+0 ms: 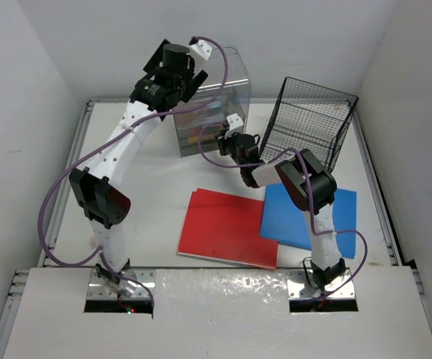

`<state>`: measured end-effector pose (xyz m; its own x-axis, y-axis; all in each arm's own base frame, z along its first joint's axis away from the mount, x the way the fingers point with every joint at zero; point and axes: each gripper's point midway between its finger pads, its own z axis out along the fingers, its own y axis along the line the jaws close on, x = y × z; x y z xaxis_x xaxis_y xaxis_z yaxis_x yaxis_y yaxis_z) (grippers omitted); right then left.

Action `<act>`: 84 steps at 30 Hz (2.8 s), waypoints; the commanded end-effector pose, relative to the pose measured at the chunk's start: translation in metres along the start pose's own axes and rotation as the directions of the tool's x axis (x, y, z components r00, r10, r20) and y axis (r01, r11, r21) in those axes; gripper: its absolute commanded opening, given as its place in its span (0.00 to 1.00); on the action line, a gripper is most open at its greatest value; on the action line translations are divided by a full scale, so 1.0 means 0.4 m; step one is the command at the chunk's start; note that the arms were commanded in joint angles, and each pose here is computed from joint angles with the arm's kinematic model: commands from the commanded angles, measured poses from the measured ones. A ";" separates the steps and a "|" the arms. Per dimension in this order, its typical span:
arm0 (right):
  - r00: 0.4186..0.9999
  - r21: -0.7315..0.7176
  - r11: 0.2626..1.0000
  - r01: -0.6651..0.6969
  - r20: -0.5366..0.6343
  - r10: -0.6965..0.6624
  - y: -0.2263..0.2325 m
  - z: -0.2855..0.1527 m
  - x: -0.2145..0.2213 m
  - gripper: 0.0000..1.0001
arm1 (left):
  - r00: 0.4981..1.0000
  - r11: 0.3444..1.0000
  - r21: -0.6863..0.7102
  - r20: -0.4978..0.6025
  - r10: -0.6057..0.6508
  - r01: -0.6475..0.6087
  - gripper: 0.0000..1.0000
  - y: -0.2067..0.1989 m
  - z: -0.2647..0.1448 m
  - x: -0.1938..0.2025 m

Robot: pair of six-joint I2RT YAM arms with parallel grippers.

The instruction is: Organize the desk

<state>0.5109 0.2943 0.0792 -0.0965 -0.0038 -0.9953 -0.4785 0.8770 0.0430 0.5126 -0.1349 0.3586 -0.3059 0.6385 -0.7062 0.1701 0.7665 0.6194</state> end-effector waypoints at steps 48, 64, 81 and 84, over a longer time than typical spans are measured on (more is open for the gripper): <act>0.638 0.265 0.607 -0.749 0.041 0.769 0.004 0.015 0.024 0.31 | 0.960 0.959 -0.198 -0.152 -0.234 0.202 1.00 0.240 -0.125 0.390; 0.536 0.207 0.507 -0.837 0.116 0.837 -0.019 0.038 0.016 0.26 | 0.958 0.956 -0.238 -0.191 -0.216 0.168 1.00 0.229 -0.102 0.436; 0.475 0.194 0.441 -0.876 0.198 0.857 -0.050 0.025 0.013 0.13 | 0.958 0.956 -0.255 -0.206 -0.198 0.143 0.99 0.222 -0.092 0.459; 0.463 0.193 0.428 -0.883 0.211 0.861 -0.058 0.026 0.024 0.13 | 0.959 0.957 -0.256 -0.210 -0.193 0.137 1.00 0.223 -0.095 0.461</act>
<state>0.5151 0.2884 0.0459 -0.3631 0.7961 -0.4841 0.0828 0.5451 0.8343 0.4337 0.0433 0.2798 -0.5605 0.4587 -0.6894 -0.0623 0.8068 0.5875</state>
